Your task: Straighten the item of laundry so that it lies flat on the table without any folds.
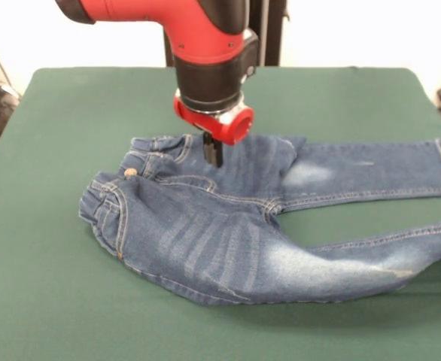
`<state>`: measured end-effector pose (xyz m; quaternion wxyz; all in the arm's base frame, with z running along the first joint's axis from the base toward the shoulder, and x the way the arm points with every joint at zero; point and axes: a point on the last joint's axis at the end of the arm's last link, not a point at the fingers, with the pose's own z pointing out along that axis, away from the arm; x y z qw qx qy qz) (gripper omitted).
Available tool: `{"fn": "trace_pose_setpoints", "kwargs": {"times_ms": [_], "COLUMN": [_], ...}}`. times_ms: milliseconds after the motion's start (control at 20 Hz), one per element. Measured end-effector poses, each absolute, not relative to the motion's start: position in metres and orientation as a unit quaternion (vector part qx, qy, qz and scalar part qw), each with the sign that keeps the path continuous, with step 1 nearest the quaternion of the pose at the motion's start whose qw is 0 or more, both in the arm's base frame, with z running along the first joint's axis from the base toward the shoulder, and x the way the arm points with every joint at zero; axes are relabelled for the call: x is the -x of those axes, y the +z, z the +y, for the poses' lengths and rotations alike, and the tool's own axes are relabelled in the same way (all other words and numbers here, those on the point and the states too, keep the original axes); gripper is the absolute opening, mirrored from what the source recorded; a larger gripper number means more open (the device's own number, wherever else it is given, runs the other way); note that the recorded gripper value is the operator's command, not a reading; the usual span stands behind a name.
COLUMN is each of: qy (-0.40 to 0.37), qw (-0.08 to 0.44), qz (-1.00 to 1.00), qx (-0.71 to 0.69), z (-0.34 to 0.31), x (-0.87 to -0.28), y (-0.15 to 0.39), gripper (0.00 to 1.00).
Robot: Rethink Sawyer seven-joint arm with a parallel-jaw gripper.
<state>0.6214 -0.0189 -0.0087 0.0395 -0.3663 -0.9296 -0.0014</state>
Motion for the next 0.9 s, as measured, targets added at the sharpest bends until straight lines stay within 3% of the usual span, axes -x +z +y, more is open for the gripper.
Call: {"fn": "trace_pose_setpoints", "kwargs": {"times_ms": [900], "qy": [0.017], "qw": [0.027], "qz": [-0.943], "qx": [0.332], "z": [-0.049], "x": [-0.592], "y": [-0.034], "gripper": [0.00]}}
